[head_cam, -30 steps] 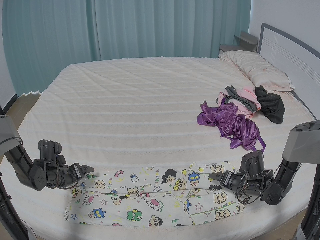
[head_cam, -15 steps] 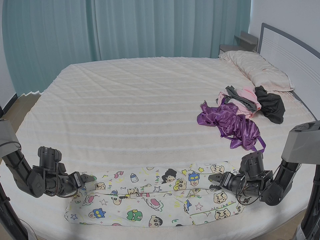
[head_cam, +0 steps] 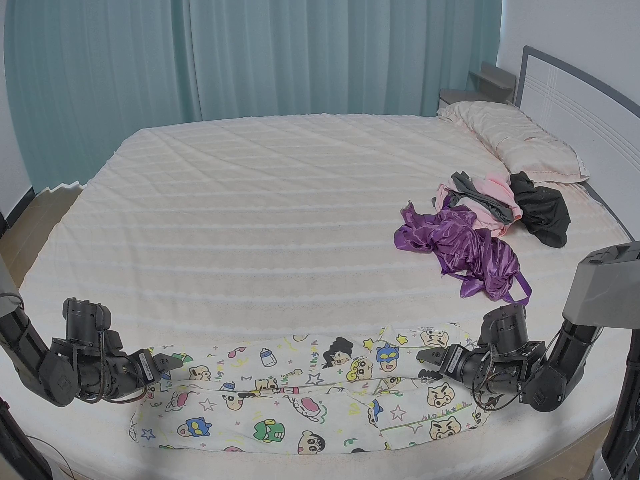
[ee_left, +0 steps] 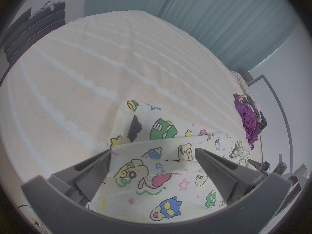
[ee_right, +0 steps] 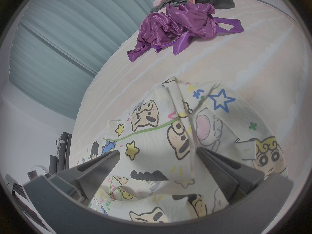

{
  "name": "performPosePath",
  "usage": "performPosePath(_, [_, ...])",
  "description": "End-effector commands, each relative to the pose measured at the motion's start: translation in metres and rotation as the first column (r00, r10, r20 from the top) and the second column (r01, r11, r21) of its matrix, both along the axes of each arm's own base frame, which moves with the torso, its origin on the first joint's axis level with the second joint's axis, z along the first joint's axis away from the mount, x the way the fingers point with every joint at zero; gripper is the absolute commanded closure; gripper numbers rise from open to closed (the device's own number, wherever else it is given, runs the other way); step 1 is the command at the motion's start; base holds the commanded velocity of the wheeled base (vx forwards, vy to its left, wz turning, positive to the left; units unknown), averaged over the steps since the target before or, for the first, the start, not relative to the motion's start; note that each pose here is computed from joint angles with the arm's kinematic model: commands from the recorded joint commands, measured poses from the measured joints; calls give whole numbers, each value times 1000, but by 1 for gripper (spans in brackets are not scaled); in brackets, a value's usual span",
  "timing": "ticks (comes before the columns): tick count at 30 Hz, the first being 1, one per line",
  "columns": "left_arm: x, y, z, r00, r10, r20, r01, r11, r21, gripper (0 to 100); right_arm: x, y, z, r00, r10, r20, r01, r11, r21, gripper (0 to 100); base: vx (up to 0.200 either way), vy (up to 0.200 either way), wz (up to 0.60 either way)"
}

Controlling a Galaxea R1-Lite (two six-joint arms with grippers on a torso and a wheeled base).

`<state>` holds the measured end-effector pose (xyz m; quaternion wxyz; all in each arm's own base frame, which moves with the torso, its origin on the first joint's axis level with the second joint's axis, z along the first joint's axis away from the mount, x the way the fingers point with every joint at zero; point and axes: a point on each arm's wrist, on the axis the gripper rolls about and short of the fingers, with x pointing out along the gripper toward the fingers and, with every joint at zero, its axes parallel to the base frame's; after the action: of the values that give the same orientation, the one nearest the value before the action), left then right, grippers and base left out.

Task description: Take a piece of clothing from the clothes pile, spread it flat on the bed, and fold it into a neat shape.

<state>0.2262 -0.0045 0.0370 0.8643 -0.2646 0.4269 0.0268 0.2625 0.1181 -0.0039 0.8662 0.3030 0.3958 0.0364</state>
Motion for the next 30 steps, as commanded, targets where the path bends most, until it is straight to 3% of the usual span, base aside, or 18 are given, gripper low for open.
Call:
performPosePath(1, [-1,1,15,998,5,69,-5,1000,3,0,0,0,0,1000,0,0,0,1000,0,0,0,0,0])
performPosePath(13, [32,9,33,986,11,168,-17,999,32,0,0,0,0,1000,0,0,0,1000,0,0,0,0,0])
performPosePath(23, [53,5,5,999,-9,50,7,1000,30,0,0,0,0,1000,0,0,0,1000,0,0,0,0,0])
performPosePath(30, [56,3,-3,1000,-15,25,14,999,29,0,0,0,-1,1000,0,-1,0,1000,-1,0,0,0,0])
